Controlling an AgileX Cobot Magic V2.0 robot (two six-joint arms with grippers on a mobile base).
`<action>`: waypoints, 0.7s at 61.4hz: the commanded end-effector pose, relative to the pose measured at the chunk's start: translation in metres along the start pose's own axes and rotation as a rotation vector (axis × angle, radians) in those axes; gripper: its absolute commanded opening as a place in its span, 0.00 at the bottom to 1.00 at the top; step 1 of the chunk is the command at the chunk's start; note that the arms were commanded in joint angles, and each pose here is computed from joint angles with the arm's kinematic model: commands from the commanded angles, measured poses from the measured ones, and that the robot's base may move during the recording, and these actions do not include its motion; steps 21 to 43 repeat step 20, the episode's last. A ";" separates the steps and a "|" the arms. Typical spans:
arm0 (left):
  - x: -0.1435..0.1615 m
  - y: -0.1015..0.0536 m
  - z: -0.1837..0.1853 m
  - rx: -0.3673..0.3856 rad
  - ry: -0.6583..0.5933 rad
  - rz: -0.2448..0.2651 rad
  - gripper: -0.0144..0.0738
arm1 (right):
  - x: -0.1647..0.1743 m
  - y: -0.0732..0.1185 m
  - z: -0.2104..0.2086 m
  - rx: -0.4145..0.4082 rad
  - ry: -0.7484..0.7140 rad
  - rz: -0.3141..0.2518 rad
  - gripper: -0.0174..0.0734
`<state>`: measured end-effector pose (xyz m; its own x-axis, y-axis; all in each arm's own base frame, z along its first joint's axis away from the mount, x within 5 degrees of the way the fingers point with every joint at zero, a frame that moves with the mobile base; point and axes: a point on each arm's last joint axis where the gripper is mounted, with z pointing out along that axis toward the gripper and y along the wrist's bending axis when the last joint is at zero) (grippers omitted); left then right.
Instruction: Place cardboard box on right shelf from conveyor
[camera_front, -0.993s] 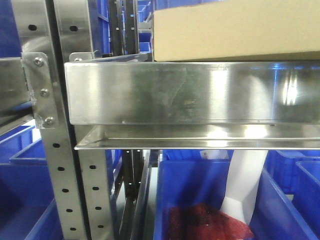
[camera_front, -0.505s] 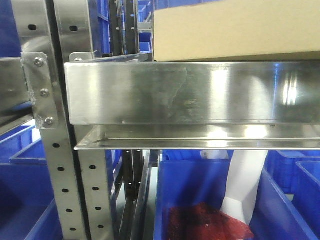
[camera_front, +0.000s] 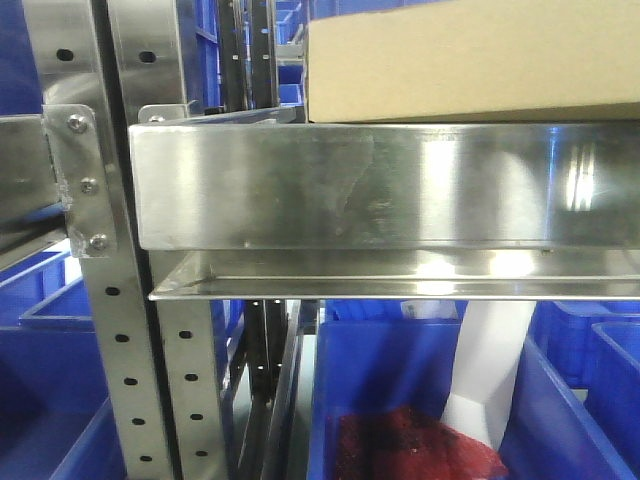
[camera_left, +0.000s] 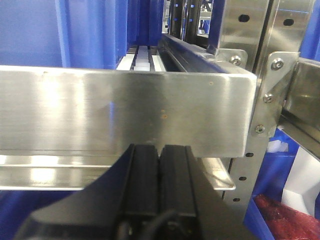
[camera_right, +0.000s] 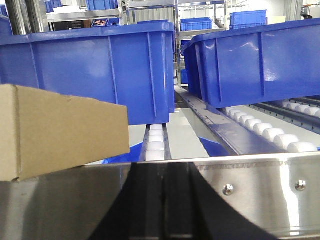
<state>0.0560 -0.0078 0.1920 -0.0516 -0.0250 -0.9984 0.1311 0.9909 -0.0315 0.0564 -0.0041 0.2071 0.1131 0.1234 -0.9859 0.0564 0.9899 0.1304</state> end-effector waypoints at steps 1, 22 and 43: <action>-0.006 0.000 -0.001 0.002 -0.089 -0.006 0.03 | -0.010 0.001 -0.002 -0.006 -0.108 0.002 0.22; -0.006 0.000 -0.001 0.002 -0.089 -0.006 0.03 | -0.010 0.001 -0.002 -0.006 -0.108 0.002 0.22; -0.006 0.000 -0.001 0.002 -0.089 -0.006 0.03 | -0.010 0.001 -0.002 -0.006 -0.108 0.002 0.22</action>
